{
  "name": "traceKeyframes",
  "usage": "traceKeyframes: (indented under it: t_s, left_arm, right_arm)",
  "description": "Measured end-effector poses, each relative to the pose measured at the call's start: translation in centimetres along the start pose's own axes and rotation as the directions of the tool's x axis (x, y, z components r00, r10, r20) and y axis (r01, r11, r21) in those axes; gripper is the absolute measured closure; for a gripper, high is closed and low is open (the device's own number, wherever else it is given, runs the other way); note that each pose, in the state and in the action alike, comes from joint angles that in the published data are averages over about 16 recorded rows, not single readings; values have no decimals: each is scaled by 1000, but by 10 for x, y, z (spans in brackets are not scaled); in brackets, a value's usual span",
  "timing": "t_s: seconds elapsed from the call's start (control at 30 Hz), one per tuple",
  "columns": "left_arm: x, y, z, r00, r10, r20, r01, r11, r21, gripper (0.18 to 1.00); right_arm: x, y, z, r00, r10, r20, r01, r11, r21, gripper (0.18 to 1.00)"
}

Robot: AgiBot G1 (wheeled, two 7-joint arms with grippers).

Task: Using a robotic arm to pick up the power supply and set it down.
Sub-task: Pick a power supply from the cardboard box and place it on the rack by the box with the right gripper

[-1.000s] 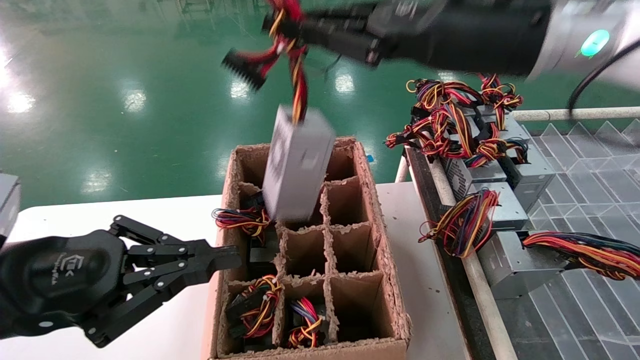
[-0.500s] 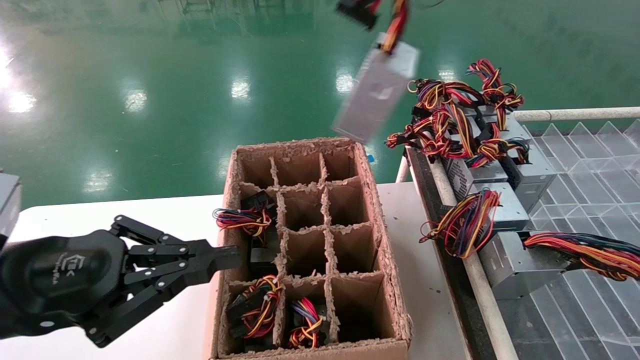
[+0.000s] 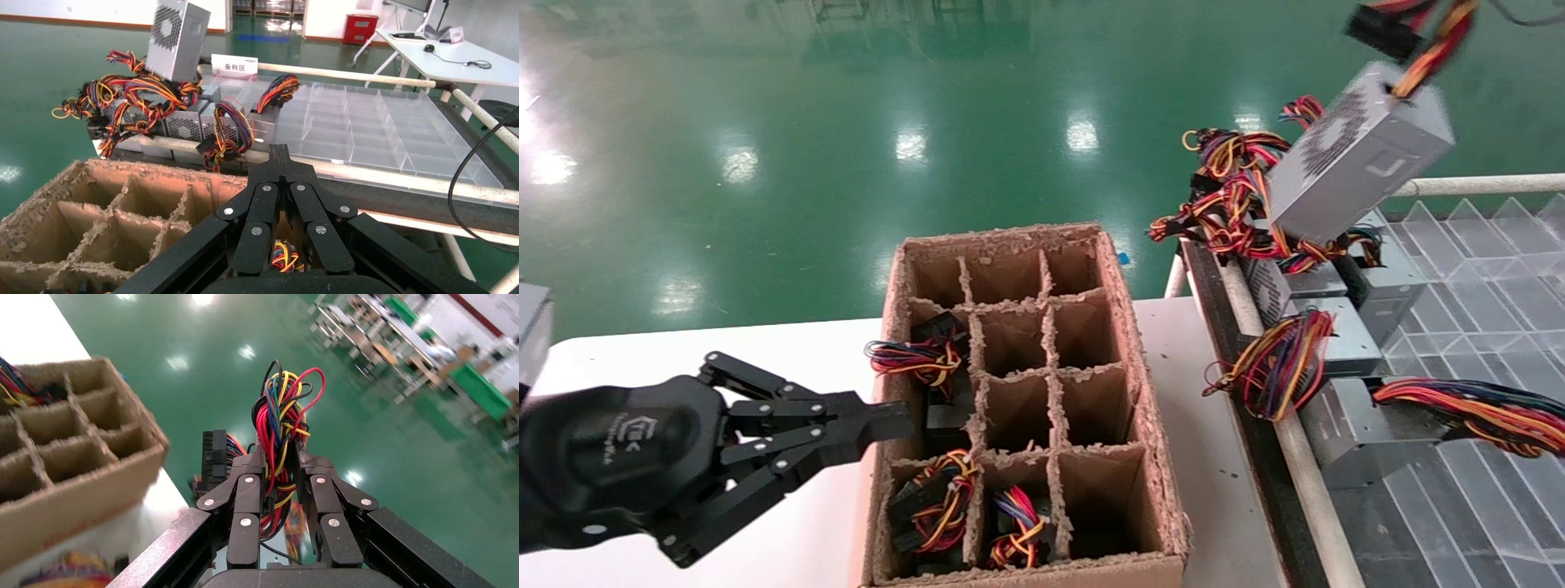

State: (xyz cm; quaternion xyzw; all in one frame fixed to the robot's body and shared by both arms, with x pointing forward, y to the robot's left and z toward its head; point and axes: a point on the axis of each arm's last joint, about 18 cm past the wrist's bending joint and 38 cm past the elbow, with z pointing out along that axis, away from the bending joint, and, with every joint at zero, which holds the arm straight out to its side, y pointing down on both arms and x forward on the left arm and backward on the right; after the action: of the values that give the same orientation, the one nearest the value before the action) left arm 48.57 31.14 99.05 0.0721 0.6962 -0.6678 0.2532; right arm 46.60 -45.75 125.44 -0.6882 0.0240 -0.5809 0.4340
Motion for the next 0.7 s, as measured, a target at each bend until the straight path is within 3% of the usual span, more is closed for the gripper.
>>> traceKeyframes:
  t_s: [0.37, 0.7]
  left_arm:
    - [0, 0, 0, 1000, 0, 0, 0, 1000, 0, 993]
    - [0, 0, 0, 1000, 0, 0, 0, 1000, 0, 993]
  right_arm:
    - [-12, 44, -77, 992, 62, -113, -79, 986, -149, 913]
    - [-44, 75, -117, 984, 113, -139, -145, 958, -247, 914]
